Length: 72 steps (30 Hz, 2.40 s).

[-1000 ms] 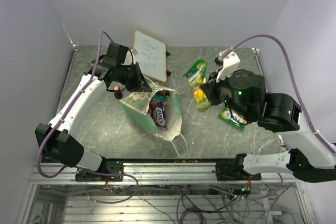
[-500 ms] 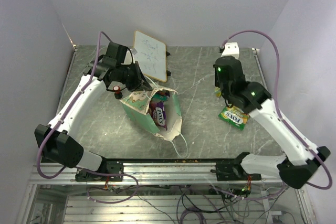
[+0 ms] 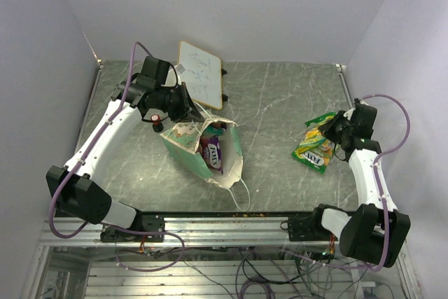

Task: Take the snacks out of the paper bag
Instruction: Place the snack at the center of the board, then pick up the snack from the paper bag.

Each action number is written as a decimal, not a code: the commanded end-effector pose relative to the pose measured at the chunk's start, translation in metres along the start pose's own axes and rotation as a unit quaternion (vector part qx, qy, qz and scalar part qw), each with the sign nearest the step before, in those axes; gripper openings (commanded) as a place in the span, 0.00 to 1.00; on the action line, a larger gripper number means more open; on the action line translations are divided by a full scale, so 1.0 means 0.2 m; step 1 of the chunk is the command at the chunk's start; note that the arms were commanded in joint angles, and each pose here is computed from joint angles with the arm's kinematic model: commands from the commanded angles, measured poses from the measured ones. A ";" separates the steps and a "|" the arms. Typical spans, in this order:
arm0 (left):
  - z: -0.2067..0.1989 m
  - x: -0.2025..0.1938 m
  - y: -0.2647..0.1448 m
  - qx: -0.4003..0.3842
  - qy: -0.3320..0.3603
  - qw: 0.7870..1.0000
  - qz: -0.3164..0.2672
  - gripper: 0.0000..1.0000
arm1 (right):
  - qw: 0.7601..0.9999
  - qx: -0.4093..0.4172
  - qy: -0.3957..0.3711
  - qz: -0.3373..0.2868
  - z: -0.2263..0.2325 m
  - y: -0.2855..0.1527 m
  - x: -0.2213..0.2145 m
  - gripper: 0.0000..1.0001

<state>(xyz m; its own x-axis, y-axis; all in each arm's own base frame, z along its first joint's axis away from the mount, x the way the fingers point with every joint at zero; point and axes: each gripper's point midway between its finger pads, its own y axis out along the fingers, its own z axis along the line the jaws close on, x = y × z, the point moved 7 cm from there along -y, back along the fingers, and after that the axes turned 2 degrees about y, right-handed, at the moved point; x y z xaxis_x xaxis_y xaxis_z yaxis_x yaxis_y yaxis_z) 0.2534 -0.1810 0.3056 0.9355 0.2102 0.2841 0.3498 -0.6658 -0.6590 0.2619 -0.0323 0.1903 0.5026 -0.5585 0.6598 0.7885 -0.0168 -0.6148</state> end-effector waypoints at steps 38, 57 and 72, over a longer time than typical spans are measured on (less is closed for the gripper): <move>-0.05 -0.03 -0.08 -0.029 0.028 0.999 0.003 0.07 | 0.960 -0.245 0.130 0.027 -0.47 0.02 -0.18 0.63; -0.03 -0.02 -0.05 -0.023 0.003 1.000 -0.003 0.07 | 0.948 0.277 -0.055 0.143 0.49 -0.22 -0.44 0.65; -0.06 0.00 -0.07 -0.023 -0.011 1.000 -0.017 0.07 | 0.840 0.445 -0.266 0.157 0.97 -0.59 -0.81 0.64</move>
<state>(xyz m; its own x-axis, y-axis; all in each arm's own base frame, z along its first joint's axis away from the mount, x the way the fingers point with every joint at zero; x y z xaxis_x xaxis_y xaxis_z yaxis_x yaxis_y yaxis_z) 0.2462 -0.1810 0.3086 0.9443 0.2147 0.2495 0.3278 -0.6833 -0.6524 0.1462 0.1949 0.2301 0.7285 -0.0180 0.6848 0.3640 0.8571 -0.3646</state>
